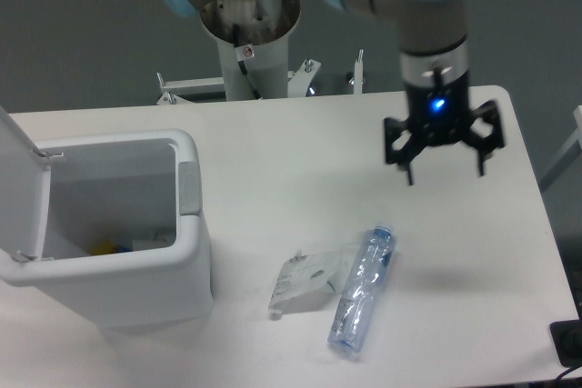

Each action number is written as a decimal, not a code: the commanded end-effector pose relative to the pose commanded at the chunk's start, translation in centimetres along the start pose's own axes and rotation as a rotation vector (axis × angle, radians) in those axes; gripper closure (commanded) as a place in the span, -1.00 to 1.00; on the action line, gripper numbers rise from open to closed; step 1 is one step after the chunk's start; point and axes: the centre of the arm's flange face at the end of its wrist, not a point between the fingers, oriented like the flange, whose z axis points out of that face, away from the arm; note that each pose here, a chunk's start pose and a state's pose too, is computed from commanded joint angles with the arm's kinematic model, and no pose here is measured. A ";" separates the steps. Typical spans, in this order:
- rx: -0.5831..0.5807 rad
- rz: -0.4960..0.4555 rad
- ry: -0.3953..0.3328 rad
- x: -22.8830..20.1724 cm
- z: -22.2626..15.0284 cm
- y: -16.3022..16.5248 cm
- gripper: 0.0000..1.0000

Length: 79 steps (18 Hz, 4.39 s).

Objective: Place the trash in the trash can
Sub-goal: 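Move the open gripper toward the clear plastic bag, then lower the gripper onto the plastic bag and close on it, then lift the bag, carry it over the trash can and release, then move the open gripper over the clear water bottle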

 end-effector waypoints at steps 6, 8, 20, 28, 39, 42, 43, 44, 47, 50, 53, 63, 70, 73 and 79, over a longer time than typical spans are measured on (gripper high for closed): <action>-0.066 0.367 0.143 5.0 8.1 0.0 -1.00; -0.077 0.381 0.176 6.0 11.0 -0.1 -1.00; 0.013 0.356 0.224 9.2 14.5 -1.8 -0.78; 0.014 0.282 0.222 10.8 13.5 -2.8 1.00; 0.057 0.257 0.202 11.6 10.5 -4.3 1.00; 0.184 0.160 0.198 9.5 5.3 -6.9 1.00; 0.233 0.090 0.205 8.3 3.1 -7.6 1.00; 0.277 0.035 0.211 7.5 0.8 -7.9 1.00; 0.366 -0.052 0.223 5.1 -3.9 -7.3 1.00; 0.446 -0.143 0.216 5.0 -9.9 -7.4 1.00; 0.523 -0.253 0.203 6.1 -16.8 -7.1 1.00; 0.561 -0.177 0.366 21.2 -23.8 -5.8 1.00; 0.553 -0.095 0.399 24.4 -23.4 -6.5 -0.99; 0.576 -0.103 0.387 23.4 -24.5 -7.1 -1.00; 0.557 -0.321 0.263 11.1 -21.4 -6.2 -1.00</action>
